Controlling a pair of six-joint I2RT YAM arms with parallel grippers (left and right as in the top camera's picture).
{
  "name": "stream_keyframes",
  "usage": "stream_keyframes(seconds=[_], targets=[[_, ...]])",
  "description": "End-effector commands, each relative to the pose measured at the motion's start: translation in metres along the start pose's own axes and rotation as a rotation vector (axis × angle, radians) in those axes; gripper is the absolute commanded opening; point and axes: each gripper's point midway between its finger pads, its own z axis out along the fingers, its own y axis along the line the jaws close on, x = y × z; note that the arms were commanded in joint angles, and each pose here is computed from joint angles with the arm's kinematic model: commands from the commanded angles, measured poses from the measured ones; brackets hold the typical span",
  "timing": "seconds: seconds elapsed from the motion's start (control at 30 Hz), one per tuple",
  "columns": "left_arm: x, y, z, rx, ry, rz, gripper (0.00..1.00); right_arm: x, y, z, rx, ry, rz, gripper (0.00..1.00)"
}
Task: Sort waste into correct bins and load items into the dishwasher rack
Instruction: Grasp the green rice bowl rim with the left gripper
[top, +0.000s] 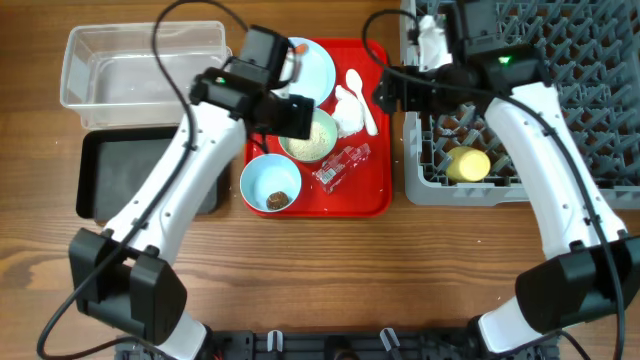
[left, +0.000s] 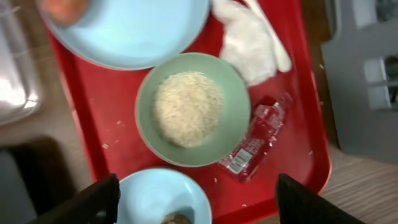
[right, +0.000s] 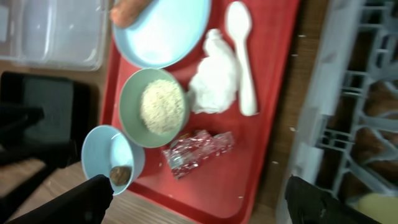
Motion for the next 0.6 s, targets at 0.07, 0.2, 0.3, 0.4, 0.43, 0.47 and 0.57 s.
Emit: stream_keyframes(seconds=[0.07, 0.2, 0.3, 0.4, 0.43, 0.47, 0.57], targets=[[0.007, -0.035, 0.046, 0.026, 0.048, 0.203, 0.76, -0.006, -0.038, -0.027, 0.054, -0.044, 0.076, 0.93], [0.006, -0.043, 0.091, 0.034, 0.060, 0.219, 0.69, 0.000, -0.069, -0.043, 0.102, -0.040, 0.147, 0.93], [0.009, -0.047, 0.116, 0.042, 0.072, 0.226, 0.55, 0.003, -0.076, -0.046, 0.116, -0.031, 0.150, 0.93], [0.016, -0.050, 0.136, 0.042, 0.097, 0.231, 0.46, 0.003, -0.080, -0.046, 0.138, -0.032, 0.150, 0.93], [0.018, -0.051, 0.140, 0.042, 0.105, 0.234, 0.43, 0.003, -0.080, -0.046, 0.138, -0.033, 0.149, 0.93], [0.022, -0.052, 0.145, 0.042, 0.117, 0.237, 0.40, 0.003, -0.080, -0.046, 0.138, -0.033, 0.150, 0.93], [0.027, -0.053, 0.152, 0.041, 0.134, 0.242, 0.31, 0.003, -0.080, -0.046, 0.137, -0.032, 0.150, 0.93]])
